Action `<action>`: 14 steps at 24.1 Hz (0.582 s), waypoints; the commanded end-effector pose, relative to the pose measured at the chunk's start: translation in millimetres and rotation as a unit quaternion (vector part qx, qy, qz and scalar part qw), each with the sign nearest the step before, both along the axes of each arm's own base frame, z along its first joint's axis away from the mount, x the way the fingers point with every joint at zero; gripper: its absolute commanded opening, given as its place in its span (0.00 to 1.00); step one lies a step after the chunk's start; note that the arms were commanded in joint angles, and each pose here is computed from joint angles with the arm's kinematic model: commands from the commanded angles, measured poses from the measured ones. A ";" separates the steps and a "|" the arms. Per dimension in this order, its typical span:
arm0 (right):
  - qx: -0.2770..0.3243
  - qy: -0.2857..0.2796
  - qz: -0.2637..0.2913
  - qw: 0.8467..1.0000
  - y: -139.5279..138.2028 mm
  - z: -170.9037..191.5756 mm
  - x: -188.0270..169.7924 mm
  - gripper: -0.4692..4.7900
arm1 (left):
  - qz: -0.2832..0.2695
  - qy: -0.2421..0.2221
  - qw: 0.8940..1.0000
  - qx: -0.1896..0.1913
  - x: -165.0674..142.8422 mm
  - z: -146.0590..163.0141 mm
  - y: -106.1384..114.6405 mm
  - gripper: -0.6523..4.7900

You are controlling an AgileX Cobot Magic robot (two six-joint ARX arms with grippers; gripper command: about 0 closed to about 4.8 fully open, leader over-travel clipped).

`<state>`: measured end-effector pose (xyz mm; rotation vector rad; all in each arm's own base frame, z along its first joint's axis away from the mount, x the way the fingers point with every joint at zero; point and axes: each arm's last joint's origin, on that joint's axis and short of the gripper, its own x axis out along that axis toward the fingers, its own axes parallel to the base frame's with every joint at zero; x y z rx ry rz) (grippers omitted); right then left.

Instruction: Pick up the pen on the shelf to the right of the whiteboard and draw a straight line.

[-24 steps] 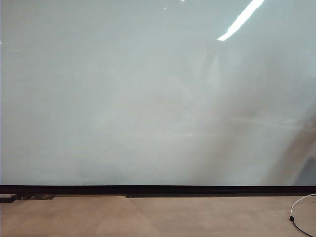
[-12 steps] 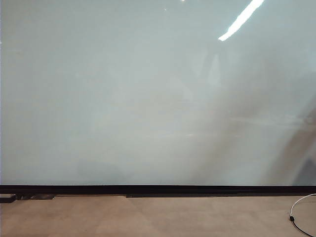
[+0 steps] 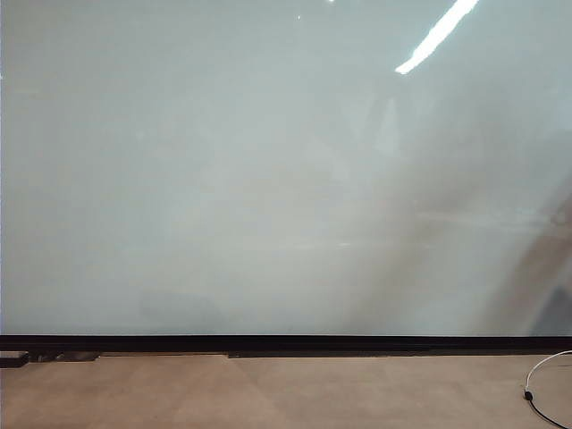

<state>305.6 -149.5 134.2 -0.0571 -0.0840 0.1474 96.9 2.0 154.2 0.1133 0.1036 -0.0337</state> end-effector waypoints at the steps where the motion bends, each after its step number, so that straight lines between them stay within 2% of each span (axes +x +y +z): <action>1: -0.002 -0.005 0.001 1.000 -0.4 1.9 0.3 0.74 | -0.001 -0.008 1.000 0.001 -0.1 2.3 -0.1 0.11; 14: 0.005 0.010 0.011 1.000 -0.3 -1.4 -0.1 0.74 | -0.001 -0.008 1.000 0.001 -0.1 2.3 -0.1 0.11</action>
